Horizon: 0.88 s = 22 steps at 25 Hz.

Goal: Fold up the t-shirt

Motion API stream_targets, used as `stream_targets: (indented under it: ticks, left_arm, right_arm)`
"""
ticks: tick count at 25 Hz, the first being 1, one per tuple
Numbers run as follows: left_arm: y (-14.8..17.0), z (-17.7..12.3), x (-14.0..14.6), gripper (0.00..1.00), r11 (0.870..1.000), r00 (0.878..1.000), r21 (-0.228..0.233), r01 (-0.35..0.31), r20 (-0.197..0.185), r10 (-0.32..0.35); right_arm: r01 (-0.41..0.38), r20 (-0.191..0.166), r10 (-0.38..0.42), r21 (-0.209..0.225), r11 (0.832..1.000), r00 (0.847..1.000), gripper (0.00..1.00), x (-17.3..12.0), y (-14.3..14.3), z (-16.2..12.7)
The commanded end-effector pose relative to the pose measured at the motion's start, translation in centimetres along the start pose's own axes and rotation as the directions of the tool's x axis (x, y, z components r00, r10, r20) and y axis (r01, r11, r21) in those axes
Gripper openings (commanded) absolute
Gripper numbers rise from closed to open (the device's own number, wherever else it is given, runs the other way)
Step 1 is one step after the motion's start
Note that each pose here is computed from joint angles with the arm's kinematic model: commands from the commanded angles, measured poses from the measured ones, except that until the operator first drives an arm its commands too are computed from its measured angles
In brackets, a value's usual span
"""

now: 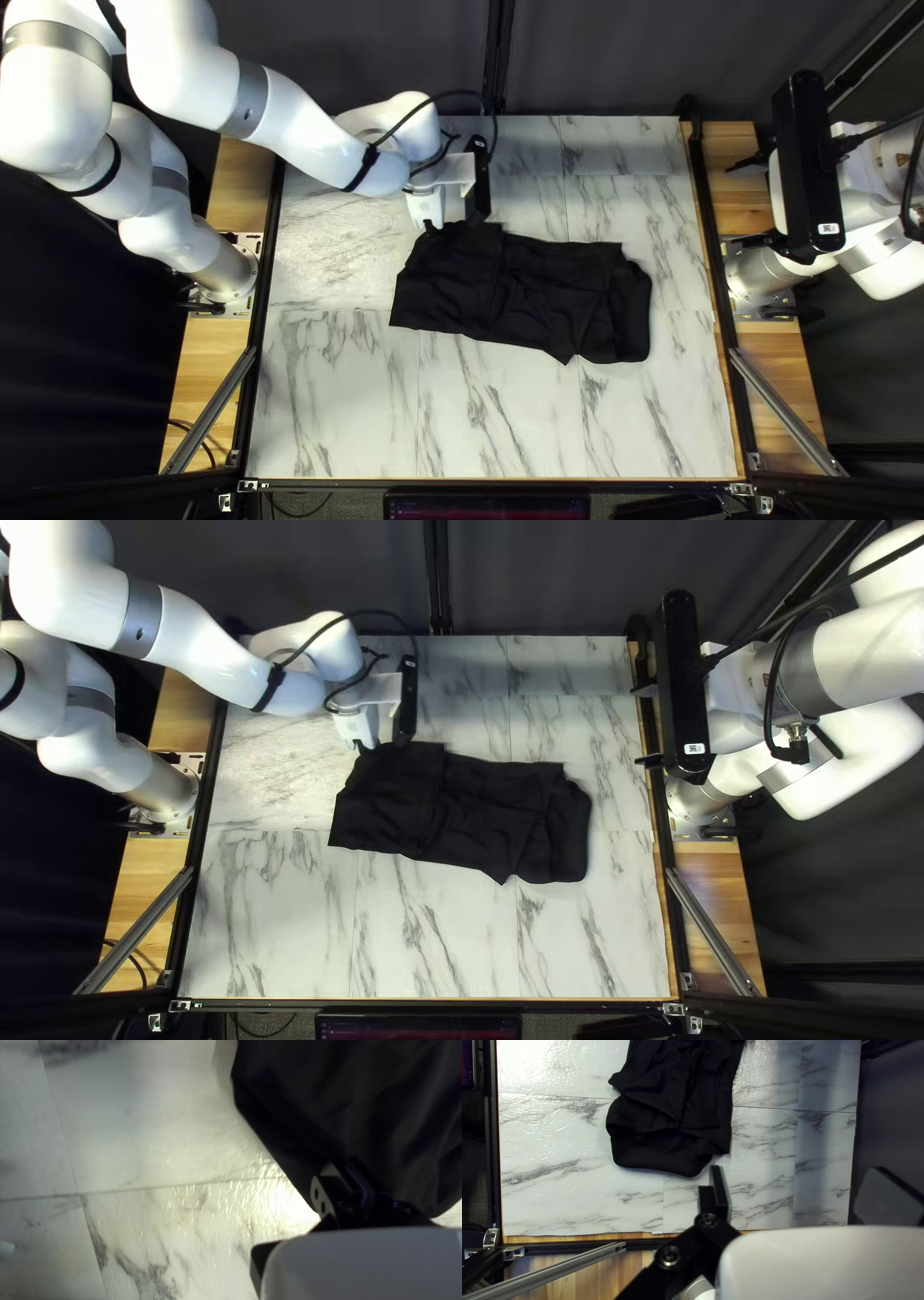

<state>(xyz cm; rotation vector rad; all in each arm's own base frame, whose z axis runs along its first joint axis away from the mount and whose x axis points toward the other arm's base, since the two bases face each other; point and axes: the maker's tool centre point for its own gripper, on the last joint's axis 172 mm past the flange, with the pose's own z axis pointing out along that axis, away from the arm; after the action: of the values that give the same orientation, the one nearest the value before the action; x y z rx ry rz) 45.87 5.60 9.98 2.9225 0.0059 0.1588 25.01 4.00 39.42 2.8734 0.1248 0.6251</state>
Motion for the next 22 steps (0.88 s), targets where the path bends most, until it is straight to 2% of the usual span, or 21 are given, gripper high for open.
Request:
stream_targets:
  ticks: [1, 9, 22]
  left_arm:
    - [1.0, -0.6, 2.3, 0.24, 0.999, 0.999, -0.013, -0.037, -0.015, 0.037]
    - [2.9, -2.0, 6.6, 0.22, 0.994, 0.994, -0.04, -0.102, -0.046, 0.1]
    - [4.6, -2.8, 12.4, 0.24, 0.981, 0.981, -0.083, -0.174, -0.098, 0.165]
  right_arm:
    - [0.0, 0.0, 0.0, 0.0, 1.0, 1.0, 1.0, 0.0, 0.0, 0.0]
    - [0.0, 0.0, 0.0, 0.0, 1.0, 1.0, 1.0, 0.0, 0.0, 0.0]
    - [0.0, 0.0, 0.0, 0.0, 1.0, 1.0, 1.0, 0.0, 0.0, 0.0]
